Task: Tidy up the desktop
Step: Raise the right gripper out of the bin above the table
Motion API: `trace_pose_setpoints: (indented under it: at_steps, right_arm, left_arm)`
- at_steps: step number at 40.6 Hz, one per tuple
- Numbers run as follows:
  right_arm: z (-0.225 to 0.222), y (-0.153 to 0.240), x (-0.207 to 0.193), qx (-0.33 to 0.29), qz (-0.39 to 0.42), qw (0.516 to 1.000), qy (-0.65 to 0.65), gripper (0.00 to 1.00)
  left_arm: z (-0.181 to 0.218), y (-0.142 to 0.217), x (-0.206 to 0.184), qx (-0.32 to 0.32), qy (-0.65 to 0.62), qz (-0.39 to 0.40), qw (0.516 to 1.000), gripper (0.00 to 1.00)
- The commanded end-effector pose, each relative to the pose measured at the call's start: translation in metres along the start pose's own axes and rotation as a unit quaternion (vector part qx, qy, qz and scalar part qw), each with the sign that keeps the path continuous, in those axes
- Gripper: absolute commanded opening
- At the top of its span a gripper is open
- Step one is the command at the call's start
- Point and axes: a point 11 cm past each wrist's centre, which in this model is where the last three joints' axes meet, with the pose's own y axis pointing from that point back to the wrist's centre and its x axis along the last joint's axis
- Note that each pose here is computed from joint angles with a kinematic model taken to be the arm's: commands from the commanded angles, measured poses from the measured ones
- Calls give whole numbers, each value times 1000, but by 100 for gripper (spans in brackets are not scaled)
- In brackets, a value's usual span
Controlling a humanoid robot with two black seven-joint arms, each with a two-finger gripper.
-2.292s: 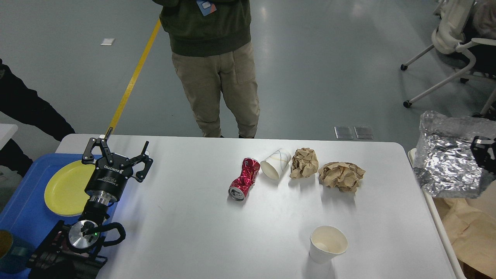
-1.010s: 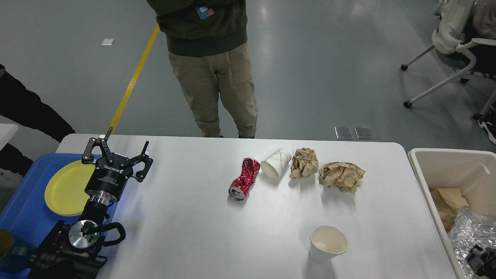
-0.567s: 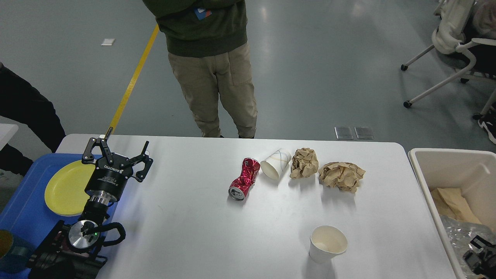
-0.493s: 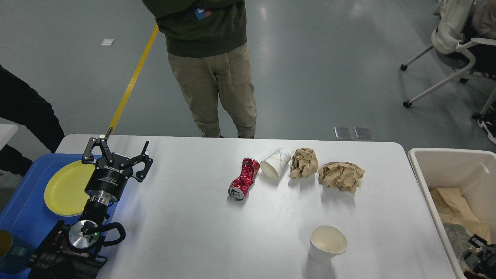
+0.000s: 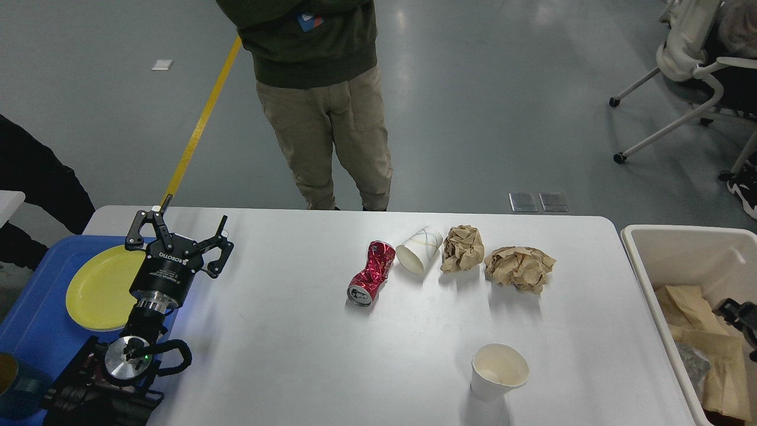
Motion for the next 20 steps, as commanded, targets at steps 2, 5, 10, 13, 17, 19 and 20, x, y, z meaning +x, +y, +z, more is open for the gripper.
trace_pose_setpoints:
  at_steps: [2, 5, 10, 13, 17, 19, 20]
  right_arm:
    - [-33, 54, 24, 42, -66, 995, 64, 100]
    - [-51, 82, 33, 56, -89, 989, 99, 100]
    - [-98, 143, 35, 91, -129, 971, 178, 100]
    - [-121, 182, 30, 111, -155, 956, 224, 100]
    - [-144, 226, 28, 133, -165, 939, 269, 100]
    - [-155, 249, 28, 138, -165, 931, 295, 100]
    - [-159, 260, 28, 140, -166, 926, 309, 100]
  left_arm:
    - [0, 0, 0, 0, 0, 0, 1000, 96]
    - [0, 0, 0, -1, 0, 0, 1000, 96]
    - [-1, 0, 0, 0, 1, -1, 1000, 96]
    - [0, 0, 0, 0, 0, 0, 1000, 96]
    - [-1, 0, 0, 0, 1, -1, 1000, 96]
    - [0, 0, 0, 0, 0, 0, 1000, 96]
    - [0, 0, 0, 0, 0, 0, 1000, 96]
